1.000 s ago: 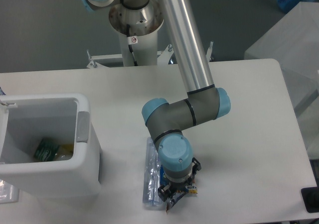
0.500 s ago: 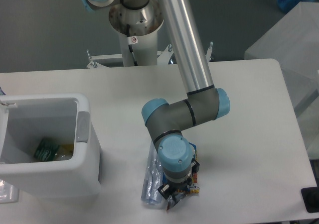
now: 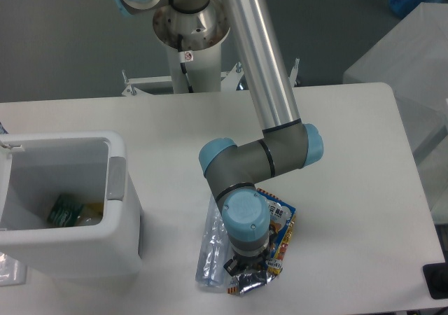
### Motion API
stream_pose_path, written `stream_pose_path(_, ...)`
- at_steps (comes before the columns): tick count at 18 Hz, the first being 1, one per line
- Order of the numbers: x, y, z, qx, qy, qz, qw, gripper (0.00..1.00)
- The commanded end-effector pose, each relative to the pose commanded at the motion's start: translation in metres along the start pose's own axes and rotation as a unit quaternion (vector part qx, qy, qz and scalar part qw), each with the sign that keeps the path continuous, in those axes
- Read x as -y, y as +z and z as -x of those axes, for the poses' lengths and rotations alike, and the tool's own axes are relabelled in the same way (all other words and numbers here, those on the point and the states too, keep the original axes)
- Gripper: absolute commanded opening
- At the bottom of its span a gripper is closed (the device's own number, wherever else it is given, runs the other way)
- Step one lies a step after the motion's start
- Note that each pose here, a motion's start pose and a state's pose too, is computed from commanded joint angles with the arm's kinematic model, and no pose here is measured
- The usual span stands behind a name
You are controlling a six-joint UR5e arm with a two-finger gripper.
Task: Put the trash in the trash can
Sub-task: 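Close the gripper on the snack wrapper and lift it, then carry the held wrapper over the white trash bin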
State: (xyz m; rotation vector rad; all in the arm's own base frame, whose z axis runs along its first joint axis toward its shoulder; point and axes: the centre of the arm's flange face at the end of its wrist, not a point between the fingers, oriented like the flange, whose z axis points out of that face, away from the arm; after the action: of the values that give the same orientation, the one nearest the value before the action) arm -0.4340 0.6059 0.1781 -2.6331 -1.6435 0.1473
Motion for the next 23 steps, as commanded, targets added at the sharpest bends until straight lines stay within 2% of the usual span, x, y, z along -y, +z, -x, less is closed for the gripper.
stream_pose_path(1,0.000,0.000,0.000,0.000,0.000,0.001,1.0000,0.00)
stream_pose_path(10,0.004,-0.023,0.008,-0.007,0.000,-0.013,0.9999,0.00)
stream_pose_path(14,0.011,-0.055,0.022,-0.014,-0.006,-0.038,0.9992,0.00)
stream_pose_path(16,0.019,-0.085,0.038,-0.021,-0.018,-0.060,0.9978,0.00)
stream_pose_path(19,0.029,-0.126,0.058,-0.051,-0.036,-0.085,0.9944,0.00)
stream_pose_path(23,0.041,-0.188,0.081,-0.119,-0.053,-0.120,0.9842,0.00)
